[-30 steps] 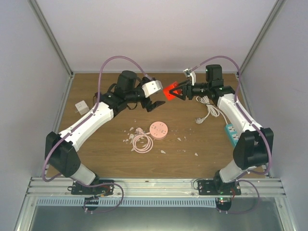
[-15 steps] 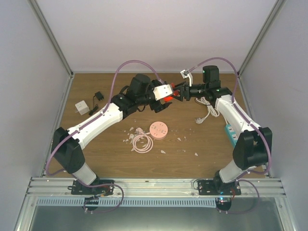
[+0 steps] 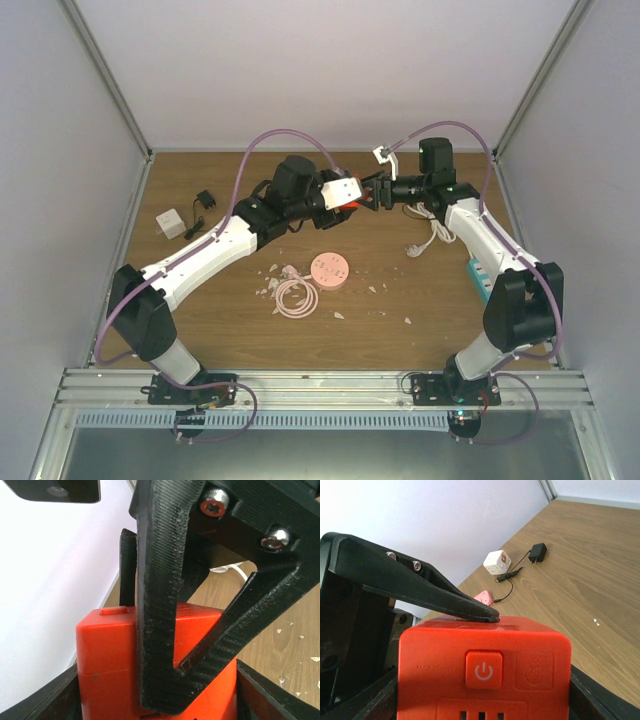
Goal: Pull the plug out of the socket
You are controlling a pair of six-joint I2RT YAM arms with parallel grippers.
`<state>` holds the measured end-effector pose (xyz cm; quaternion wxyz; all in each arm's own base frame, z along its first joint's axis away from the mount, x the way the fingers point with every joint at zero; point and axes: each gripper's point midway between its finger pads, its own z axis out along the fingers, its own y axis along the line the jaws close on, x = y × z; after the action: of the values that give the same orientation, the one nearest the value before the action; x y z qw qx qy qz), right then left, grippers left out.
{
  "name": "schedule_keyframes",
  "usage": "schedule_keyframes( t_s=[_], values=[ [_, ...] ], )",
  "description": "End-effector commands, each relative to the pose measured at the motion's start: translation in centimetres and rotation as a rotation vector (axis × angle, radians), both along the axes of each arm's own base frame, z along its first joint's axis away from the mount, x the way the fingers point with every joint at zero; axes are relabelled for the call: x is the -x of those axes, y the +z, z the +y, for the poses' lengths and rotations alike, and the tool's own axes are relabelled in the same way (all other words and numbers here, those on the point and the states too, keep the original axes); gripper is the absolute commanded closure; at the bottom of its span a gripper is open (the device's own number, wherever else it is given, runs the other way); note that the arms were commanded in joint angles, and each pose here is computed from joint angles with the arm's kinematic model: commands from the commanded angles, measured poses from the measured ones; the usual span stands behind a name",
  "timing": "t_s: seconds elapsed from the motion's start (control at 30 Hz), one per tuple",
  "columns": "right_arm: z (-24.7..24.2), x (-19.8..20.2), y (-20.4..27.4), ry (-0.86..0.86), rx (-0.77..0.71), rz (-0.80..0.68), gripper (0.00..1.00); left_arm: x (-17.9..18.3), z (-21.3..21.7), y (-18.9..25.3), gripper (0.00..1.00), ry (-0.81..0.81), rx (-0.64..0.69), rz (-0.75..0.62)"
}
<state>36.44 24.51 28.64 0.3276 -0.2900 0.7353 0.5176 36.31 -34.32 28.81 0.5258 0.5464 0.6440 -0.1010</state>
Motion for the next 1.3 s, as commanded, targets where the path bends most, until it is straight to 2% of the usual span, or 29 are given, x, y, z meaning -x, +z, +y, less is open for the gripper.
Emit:
schedule_keyframes(
  t_s=[0.0,0.13,0.17,0.43,0.6,0.87,1.27],
  values=[
    [0.8,1.1,0.7,0.068,-0.032,0.003,0.33,0.0,0.1,0.8,0.5,-0.01,-0.004,-0.06],
    [0.3,0.7,0.6,0.051,-0.008,-0.021,0.04,0.7,0.9,0.0,0.56,-0.023,-0.017,-0.022],
    [0.1,0.6,0.6,0.045,-0.002,-0.029,0.01,0.7,1.3,-0.4,0.57,-0.022,-0.021,-0.005],
    [-0.7,0.7,0.0,0.068,0.059,-0.117,0.0,0.3,5.4,-3.5,0.62,0.023,0.0,0.225],
    [-1.2,0.6,-0.7,0.07,0.117,-0.19,0.0,-0.1,9.5,-5.7,0.63,0.086,0.007,0.354],
    [-1.6,0.8,-2.7,0.106,0.197,-0.262,0.0,0.1,18.2,-9.4,0.62,0.25,-0.05,0.491],
    [-1.3,0.6,-5.3,0.149,0.218,-0.24,0.0,4.3,29.6,-15.3,0.62,0.454,-0.186,0.597]
  ],
)
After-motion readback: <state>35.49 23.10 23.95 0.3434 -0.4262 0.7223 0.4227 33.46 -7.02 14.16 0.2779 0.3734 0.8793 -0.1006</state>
